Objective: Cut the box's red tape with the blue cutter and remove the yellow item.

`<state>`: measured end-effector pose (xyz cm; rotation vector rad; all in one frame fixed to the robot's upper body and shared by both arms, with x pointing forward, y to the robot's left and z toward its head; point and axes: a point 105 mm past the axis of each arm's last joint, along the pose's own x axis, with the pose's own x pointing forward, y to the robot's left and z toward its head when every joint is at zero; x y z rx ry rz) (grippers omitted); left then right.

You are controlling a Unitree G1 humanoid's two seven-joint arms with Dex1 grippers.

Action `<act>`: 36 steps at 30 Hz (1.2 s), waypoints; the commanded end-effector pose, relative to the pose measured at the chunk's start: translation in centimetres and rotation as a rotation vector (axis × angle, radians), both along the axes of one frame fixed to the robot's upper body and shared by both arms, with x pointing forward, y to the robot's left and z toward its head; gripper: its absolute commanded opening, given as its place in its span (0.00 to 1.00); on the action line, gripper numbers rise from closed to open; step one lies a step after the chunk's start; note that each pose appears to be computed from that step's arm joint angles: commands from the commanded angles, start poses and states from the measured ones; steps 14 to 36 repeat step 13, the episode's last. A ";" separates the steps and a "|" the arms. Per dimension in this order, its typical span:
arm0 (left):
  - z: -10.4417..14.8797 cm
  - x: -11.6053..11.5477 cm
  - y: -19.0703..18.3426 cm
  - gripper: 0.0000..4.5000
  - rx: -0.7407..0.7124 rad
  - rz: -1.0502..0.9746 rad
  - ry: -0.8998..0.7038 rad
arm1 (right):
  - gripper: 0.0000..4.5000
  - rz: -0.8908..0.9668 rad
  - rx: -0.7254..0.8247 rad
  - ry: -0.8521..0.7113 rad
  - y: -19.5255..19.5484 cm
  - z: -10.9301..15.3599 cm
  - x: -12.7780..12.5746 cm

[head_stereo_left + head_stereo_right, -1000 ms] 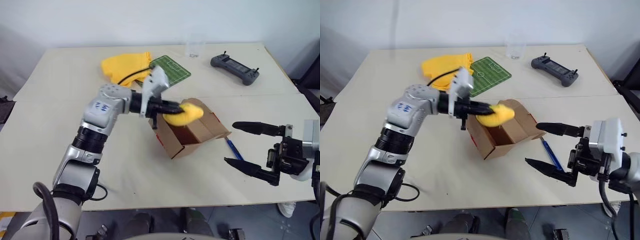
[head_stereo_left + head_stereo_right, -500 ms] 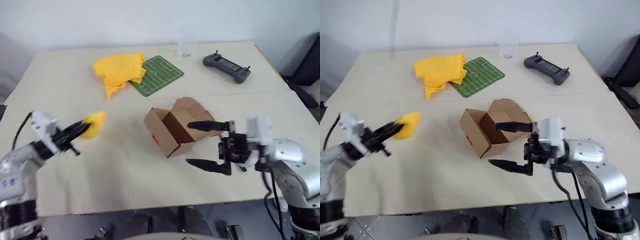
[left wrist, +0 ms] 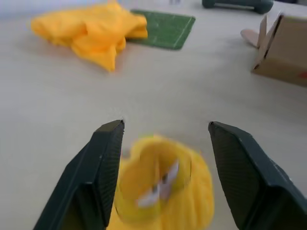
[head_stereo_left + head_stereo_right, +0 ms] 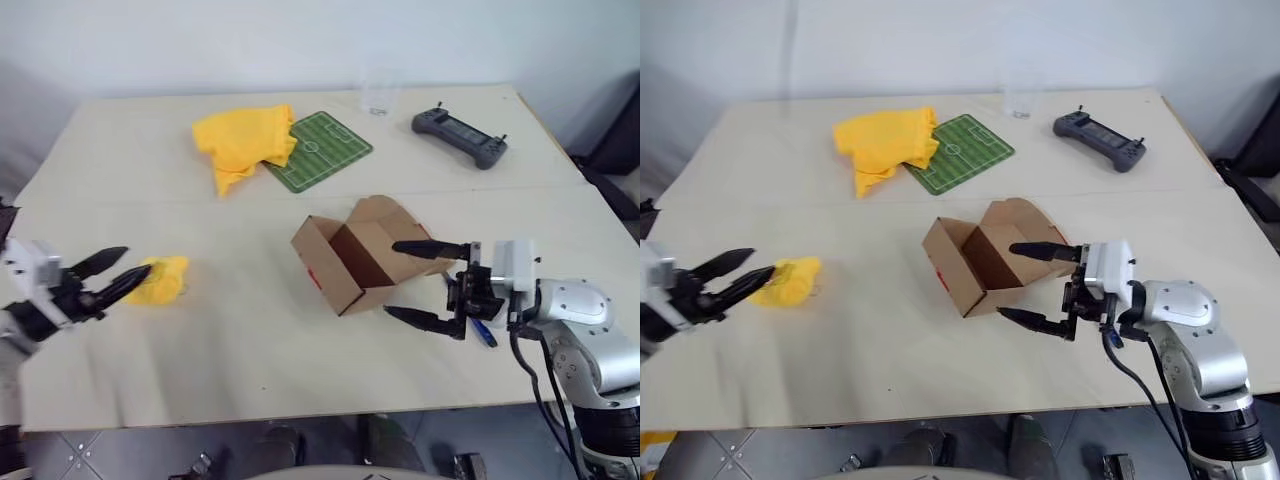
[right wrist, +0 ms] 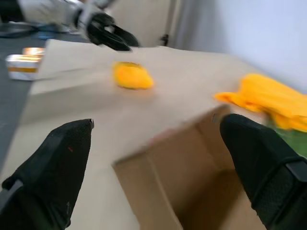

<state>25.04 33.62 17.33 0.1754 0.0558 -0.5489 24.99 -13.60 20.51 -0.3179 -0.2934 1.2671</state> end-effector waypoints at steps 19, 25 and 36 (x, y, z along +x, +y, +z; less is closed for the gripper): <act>-3.2 -7.8 3.2 0.65 0.247 0.169 0.089 | 1.00 -0.097 -0.074 0.010 -3.7 -0.8 -2.3; -3.2 -7.8 3.2 0.65 0.247 0.169 0.089 | 1.00 -0.097 -0.074 0.010 -3.7 -0.8 -2.3; -3.2 -7.8 3.2 0.65 0.247 0.169 0.089 | 1.00 -0.097 -0.074 0.010 -3.7 -0.8 -2.3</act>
